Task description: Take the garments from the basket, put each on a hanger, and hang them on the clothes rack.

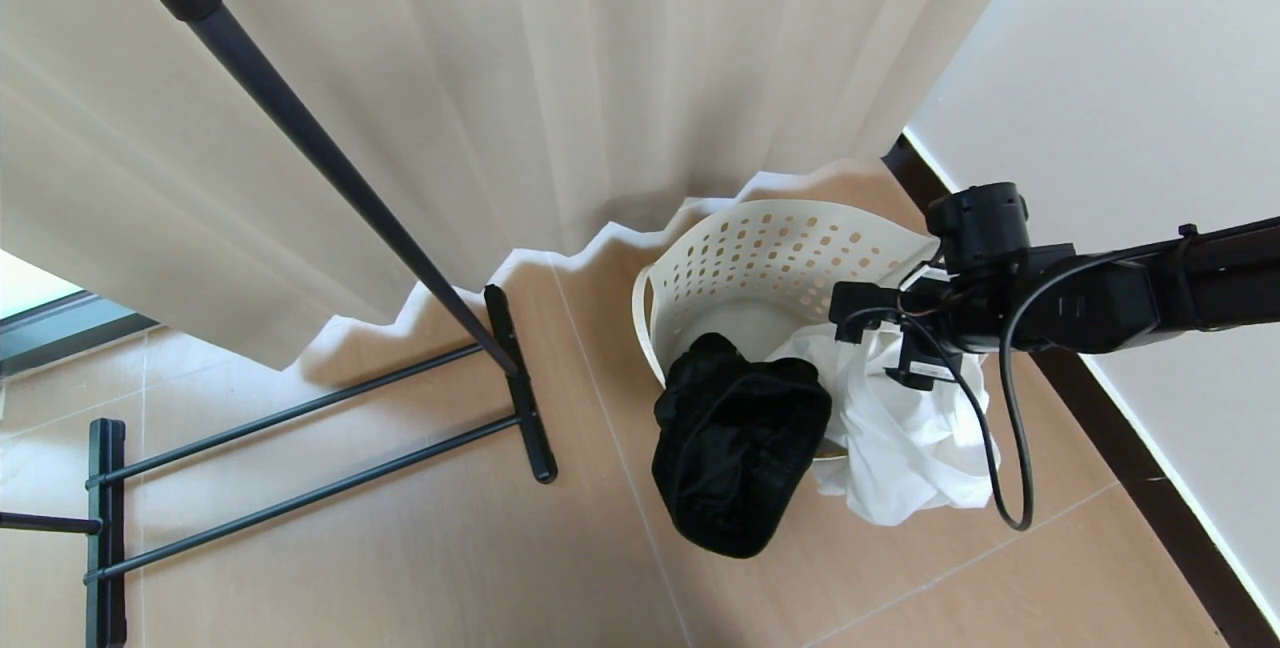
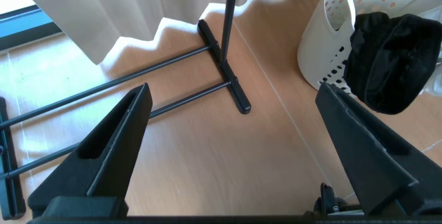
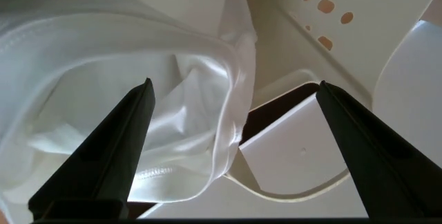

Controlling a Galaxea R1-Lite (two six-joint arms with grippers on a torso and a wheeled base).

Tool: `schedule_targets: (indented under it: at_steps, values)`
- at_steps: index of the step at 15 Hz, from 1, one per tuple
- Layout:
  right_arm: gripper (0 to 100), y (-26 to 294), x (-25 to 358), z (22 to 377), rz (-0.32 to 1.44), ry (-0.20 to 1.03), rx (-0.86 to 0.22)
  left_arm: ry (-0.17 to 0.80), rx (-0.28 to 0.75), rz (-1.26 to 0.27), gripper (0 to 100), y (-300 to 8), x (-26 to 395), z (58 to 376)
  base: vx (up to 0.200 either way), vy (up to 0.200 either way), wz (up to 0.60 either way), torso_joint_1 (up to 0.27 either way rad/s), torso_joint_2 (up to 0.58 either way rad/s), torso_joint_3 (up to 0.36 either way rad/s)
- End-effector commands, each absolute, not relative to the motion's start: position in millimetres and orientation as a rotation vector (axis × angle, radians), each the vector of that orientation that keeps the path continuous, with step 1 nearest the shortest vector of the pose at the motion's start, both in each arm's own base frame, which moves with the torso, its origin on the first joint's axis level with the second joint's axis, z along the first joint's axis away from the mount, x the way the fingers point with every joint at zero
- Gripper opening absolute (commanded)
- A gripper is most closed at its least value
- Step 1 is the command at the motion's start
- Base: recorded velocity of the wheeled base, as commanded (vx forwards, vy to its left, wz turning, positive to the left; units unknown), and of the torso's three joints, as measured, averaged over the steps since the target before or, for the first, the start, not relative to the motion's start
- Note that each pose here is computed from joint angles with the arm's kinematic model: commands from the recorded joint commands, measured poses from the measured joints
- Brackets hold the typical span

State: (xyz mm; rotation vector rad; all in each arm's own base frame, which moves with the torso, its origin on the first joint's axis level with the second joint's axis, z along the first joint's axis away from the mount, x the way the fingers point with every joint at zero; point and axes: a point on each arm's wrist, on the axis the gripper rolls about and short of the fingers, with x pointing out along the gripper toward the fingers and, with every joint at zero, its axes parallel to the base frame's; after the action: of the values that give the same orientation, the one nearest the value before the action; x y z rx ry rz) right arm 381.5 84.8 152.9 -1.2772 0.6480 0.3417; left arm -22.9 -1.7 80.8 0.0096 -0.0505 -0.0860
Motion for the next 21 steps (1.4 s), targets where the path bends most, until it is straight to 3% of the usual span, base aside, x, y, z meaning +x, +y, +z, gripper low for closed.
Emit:
schedule_targets:
  at_steps: [1,13,14,18,21]
  values:
    - [100,86,389,146,0.344,0.657,-1.279,-0.052,0.01,-0.086,100,-2,-23,81,0.0,0.0,0.0,0.0,0.0,0.0]
    - [100,81,418,141,0.242,0.612,-1.258,-0.052,0.01,-0.086,100,-2,-23,81,0.0,0.0,0.0,0.0,0.0,0.0]
    - [0,81,418,141,0.241,0.612,-1.252,-0.051,0.01,-0.086,100,-2,-23,81,0.0,0.0,0.0,0.0,0.0,0.0]
    - [0,80,398,154,0.21,0.563,-1.221,-0.051,0.008,-0.086,100,-2,-23,81,0.0,0.0,0.0,0.0,0.0,0.0]
    - [0,71,354,169,0.148,0.457,-1.201,-0.051,0.01,-0.086,100,-2,-23,81,0.0,0.0,0.0,0.0,0.0,0.0]
